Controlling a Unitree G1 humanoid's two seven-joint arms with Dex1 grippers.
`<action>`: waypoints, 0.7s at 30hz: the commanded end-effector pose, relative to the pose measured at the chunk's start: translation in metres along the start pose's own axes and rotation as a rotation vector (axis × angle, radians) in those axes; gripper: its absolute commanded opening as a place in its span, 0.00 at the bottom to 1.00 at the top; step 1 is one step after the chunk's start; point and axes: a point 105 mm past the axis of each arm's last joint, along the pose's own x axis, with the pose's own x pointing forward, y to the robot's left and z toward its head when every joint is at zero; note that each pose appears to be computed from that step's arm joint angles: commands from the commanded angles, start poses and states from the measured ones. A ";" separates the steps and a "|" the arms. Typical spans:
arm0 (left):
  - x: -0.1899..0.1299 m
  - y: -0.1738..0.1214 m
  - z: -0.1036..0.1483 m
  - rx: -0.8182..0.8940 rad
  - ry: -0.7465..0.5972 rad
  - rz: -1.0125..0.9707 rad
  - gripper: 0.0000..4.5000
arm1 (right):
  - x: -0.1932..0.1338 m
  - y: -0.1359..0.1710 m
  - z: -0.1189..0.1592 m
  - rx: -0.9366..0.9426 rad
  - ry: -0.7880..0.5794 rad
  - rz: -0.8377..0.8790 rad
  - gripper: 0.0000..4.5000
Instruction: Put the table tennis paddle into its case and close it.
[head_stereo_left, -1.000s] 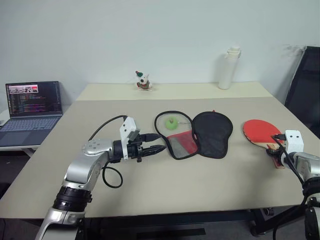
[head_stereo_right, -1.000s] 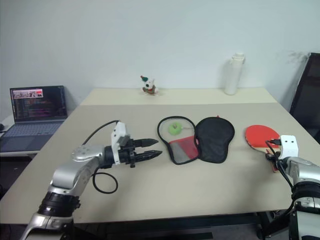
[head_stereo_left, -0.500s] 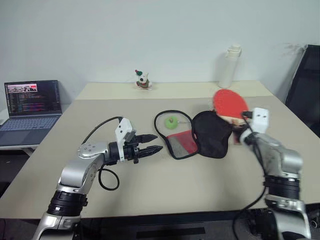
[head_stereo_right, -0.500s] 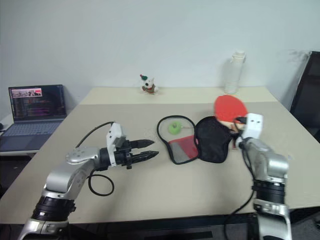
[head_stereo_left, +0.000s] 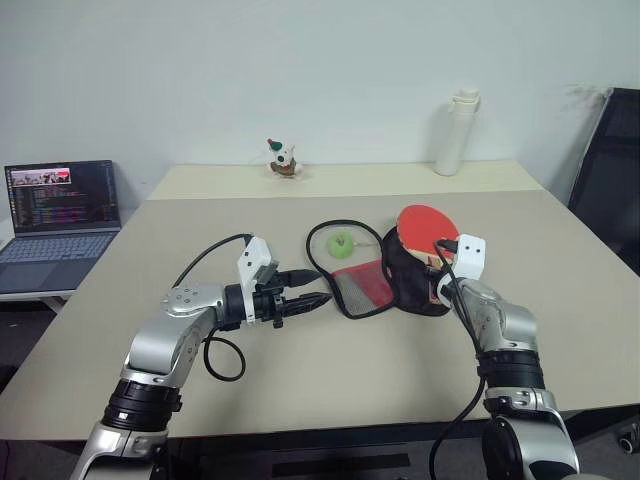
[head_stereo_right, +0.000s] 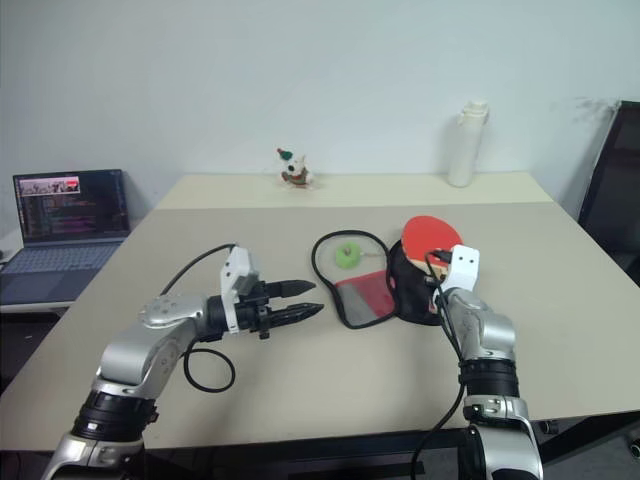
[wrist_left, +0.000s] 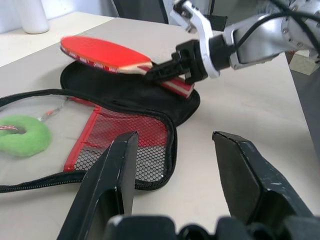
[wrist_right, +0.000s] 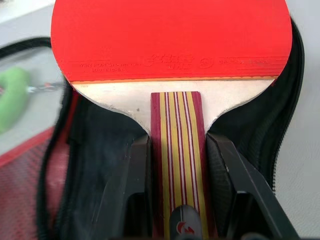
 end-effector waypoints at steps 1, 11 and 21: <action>0.002 -0.004 0.016 0.053 -0.041 -0.011 0.57 | 0.001 0.012 0.024 -0.003 -0.087 0.024 0.24; 0.002 -0.004 0.016 0.056 -0.039 -0.007 0.57 | 0.006 0.004 0.020 0.072 -0.087 -0.050 0.40; 0.000 -0.002 0.013 0.053 -0.038 0.007 0.57 | -0.005 0.017 0.018 0.043 -0.098 -0.020 0.99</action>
